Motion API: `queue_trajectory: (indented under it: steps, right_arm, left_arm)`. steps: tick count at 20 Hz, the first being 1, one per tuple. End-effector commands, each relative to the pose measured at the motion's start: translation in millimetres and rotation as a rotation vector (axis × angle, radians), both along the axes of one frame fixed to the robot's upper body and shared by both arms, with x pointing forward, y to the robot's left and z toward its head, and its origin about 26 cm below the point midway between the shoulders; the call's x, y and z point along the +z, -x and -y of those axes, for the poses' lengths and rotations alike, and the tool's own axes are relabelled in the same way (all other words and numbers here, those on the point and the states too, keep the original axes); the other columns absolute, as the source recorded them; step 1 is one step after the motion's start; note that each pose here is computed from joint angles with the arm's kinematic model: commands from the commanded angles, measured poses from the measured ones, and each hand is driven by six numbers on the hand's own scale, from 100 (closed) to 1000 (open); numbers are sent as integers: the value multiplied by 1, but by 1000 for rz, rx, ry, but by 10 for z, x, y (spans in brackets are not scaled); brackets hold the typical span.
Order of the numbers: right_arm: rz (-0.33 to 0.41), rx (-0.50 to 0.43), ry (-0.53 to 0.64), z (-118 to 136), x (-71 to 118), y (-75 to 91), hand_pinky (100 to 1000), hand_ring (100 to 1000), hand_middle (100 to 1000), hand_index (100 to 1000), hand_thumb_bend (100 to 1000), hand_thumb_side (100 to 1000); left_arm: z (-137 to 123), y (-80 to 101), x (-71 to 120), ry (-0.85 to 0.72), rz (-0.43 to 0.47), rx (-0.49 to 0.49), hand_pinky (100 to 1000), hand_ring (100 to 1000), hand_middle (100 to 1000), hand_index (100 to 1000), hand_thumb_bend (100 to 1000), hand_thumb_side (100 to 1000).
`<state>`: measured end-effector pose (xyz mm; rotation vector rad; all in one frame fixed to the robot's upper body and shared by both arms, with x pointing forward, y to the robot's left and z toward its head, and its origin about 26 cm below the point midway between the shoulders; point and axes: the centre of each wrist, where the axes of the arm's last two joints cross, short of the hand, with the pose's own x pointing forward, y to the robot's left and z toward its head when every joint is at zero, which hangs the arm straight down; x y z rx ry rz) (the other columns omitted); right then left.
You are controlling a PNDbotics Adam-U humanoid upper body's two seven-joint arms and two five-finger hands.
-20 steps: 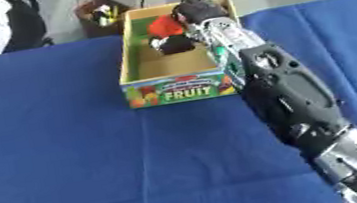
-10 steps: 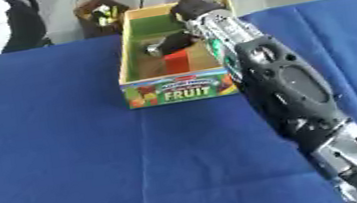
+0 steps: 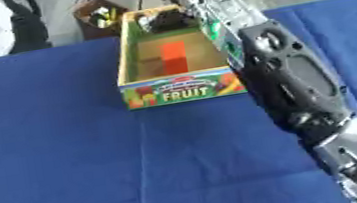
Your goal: Pick up objects on the table and place them in the box.
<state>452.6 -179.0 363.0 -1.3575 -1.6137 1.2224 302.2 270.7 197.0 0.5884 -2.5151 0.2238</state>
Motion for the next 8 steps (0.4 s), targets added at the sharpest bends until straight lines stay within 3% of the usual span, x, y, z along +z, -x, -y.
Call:
queue_trajectory:
  steps: [1, 8]
  right_arm:
    - [129, 57, -42, 45, 320, 315, 774, 860, 715, 818, 184, 880]
    - [224, 155, -144, 147, 445, 839, 751, 839, 675, 797, 110, 854]
  left_arm:
    - [-38, 27, 58, -17, 19, 10, 389, 750, 653, 706, 100, 1000]
    - [-52, 33, 43, -16, 15, 18, 391, 749, 653, 707, 100, 1000]
